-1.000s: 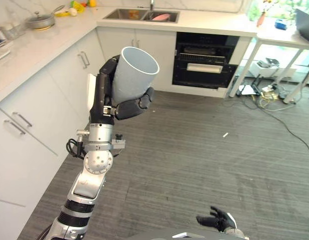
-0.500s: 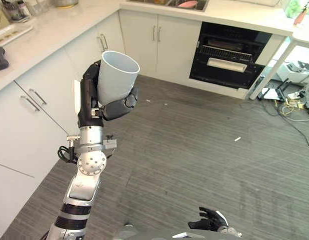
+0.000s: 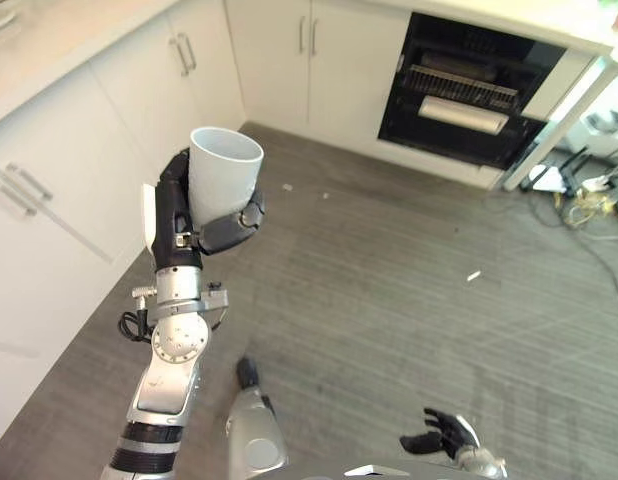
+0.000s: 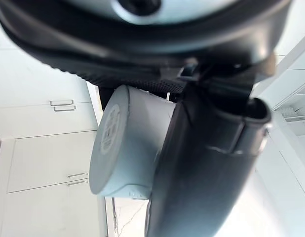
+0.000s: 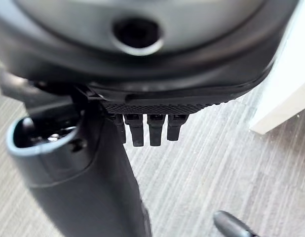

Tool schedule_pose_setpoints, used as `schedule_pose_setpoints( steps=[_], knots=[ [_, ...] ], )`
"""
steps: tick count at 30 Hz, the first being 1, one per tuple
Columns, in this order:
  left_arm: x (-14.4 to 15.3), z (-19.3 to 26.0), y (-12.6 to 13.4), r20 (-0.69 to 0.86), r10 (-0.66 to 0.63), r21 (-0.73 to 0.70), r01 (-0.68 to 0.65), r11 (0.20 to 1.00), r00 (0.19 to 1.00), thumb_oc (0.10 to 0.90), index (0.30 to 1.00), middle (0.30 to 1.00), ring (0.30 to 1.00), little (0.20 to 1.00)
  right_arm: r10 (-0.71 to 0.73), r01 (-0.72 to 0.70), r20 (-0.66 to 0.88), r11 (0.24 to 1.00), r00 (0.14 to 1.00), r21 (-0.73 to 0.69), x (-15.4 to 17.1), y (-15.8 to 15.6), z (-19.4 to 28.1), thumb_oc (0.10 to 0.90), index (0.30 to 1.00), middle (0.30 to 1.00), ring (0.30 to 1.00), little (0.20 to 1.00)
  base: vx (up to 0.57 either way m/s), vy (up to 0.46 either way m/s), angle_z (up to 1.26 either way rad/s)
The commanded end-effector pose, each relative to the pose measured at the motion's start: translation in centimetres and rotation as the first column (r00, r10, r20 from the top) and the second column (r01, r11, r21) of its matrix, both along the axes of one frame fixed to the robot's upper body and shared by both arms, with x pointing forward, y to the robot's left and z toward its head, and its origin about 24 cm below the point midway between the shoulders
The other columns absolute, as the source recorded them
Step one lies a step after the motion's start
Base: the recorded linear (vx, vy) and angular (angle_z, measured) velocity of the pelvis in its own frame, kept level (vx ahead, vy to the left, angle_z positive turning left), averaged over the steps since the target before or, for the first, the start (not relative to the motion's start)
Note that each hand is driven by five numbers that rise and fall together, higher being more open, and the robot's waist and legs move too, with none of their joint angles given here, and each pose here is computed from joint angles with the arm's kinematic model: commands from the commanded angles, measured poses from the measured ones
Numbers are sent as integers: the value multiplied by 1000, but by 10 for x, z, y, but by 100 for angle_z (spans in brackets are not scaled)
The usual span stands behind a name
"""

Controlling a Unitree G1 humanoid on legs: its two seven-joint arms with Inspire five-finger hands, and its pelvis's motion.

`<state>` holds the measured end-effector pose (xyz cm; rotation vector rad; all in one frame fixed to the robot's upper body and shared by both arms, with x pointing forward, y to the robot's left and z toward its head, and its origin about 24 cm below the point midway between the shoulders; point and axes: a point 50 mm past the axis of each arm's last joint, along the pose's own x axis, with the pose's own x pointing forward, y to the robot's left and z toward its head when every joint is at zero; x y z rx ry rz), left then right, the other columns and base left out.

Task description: Place the dishes in the dishwasher.

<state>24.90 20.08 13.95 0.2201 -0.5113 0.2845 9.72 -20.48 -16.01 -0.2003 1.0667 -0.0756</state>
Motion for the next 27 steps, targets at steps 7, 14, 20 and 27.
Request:
schedule_pose_setpoints(
  steps=[7,14,20,27],
  knots=[
    [-9,67,-23,313,-160,162,113,980,936,400,300,300,300,300,35,-42,177,999,984,31,38,12,16,800,900,900,900,900,326,351,49],
    [-8,57,-18,274,-141,126,110,986,951,400,300,300,300,300,-18,18,161,1000,987,-1,27,-3,14,800,900,900,900,900,397,-11,39],
    [-10,49,-25,246,-196,103,175,979,949,400,300,300,300,300,-36,36,41,999,999,-22,0,-14,4,800,900,900,900,900,154,-74,-25],
    [-7,53,-31,263,-239,61,232,971,935,400,300,300,300,300,-120,125,84,991,989,-56,6,-37,11,800,900,900,900,900,141,-118,-27]
  ],
)
